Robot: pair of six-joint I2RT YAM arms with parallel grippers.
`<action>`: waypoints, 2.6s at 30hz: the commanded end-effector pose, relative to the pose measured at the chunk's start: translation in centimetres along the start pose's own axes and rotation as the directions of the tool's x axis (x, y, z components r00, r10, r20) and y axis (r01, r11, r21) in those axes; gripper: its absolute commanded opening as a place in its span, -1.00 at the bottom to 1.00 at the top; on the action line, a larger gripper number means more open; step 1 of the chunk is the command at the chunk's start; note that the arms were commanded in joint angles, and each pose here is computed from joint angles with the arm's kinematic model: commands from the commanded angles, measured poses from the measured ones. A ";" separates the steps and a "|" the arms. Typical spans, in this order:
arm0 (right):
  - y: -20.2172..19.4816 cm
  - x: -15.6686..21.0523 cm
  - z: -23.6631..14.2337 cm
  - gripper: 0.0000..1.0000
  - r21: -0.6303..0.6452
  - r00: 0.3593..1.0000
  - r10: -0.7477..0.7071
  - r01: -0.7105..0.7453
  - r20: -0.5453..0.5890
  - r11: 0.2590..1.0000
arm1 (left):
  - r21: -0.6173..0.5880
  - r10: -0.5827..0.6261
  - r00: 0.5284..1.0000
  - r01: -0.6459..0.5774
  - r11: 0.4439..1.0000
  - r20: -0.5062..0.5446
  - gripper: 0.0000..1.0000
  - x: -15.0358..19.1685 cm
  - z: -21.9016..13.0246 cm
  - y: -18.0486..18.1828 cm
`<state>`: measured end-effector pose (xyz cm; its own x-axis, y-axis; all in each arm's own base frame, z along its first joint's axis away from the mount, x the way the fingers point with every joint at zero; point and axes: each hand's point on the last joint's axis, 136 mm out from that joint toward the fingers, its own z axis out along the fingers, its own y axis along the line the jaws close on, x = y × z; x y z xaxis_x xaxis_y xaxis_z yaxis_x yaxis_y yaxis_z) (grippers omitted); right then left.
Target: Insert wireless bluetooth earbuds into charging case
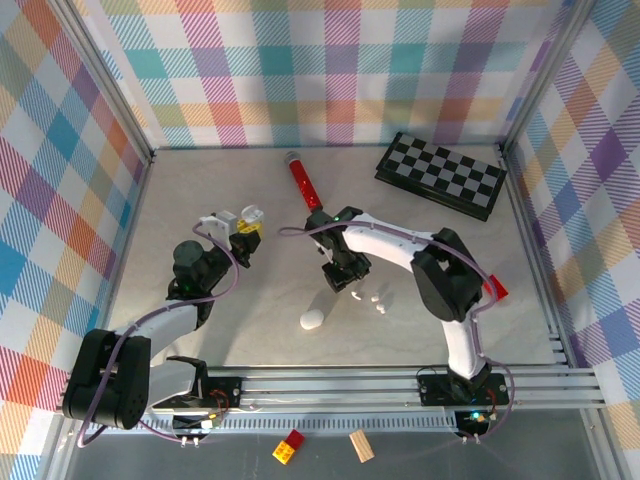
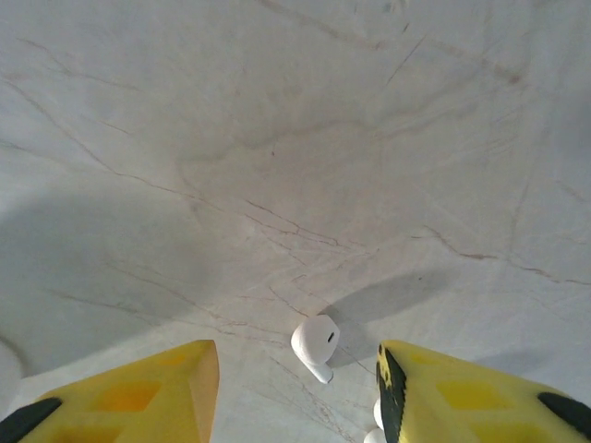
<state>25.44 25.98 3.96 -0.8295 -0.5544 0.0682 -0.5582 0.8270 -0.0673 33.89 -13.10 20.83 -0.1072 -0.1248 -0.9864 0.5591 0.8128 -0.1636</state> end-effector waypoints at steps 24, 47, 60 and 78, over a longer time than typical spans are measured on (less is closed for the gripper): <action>0.0 2.9 2.8 -0.32 0.038 0.978 -0.038 0.047 -0.206 0.998 | 0.006 0.059 0.998 -0.059 0.998 -0.019 -0.91 0.6 -0.6 -0.2; -0.1 1.3 0.8 -0.58 0.000 0.998 0.004 -0.004 -0.060 1.000 | 0.032 0.070 0.997 -0.070 0.997 -0.020 -0.89 0.6 -0.4 -0.7; -0.4 -0.8 -4.7 -0.58 -0.237 0.966 0.150 -0.099 0.208 0.967 | 0.098 0.110 0.994 -0.110 0.989 0.003 -0.89 0.3 1.1 -3.9; -3.8 -3.1 -17.7 -0.61 -0.640 0.647 0.509 -0.042 0.568 0.767 | 0.234 0.237 0.972 -0.231 0.944 0.005 -0.89 1.5 7.7 -12.6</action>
<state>30.01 24.97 18.72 -0.8591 -0.0782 -0.5058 -0.3629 0.7899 0.4944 32.31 -26.43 18.95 -0.0775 0.0601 -0.9952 0.7553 0.6551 -0.0193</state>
